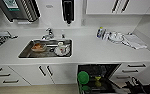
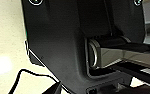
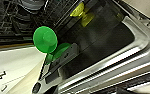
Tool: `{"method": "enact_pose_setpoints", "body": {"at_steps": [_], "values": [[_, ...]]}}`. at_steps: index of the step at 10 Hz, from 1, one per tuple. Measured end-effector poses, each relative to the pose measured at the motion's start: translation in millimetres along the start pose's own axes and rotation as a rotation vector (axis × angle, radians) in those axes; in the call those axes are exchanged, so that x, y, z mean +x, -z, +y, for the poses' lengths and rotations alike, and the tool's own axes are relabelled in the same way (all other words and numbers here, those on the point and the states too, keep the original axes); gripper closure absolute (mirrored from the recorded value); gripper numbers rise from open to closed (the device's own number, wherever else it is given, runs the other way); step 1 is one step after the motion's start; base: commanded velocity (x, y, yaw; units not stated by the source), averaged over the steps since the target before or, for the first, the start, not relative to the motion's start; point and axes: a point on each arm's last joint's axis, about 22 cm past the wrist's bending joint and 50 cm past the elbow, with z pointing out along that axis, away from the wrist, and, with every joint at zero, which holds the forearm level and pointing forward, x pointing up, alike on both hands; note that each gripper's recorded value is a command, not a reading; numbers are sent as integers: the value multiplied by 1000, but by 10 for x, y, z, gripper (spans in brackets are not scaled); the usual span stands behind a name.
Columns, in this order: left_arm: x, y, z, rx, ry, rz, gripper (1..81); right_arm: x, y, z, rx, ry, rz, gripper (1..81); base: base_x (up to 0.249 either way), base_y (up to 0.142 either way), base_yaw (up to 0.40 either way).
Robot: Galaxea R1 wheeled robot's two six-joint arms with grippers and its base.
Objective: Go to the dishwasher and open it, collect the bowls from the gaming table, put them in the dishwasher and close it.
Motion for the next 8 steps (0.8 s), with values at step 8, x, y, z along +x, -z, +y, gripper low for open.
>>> {"method": "enact_pose_setpoints", "body": {"at_steps": [8], "values": [[152, 4, -91, 20, 7, 63, 10, -1026, -128, 907, -84, -6, -141, 10, 0, 0, 0]]}}
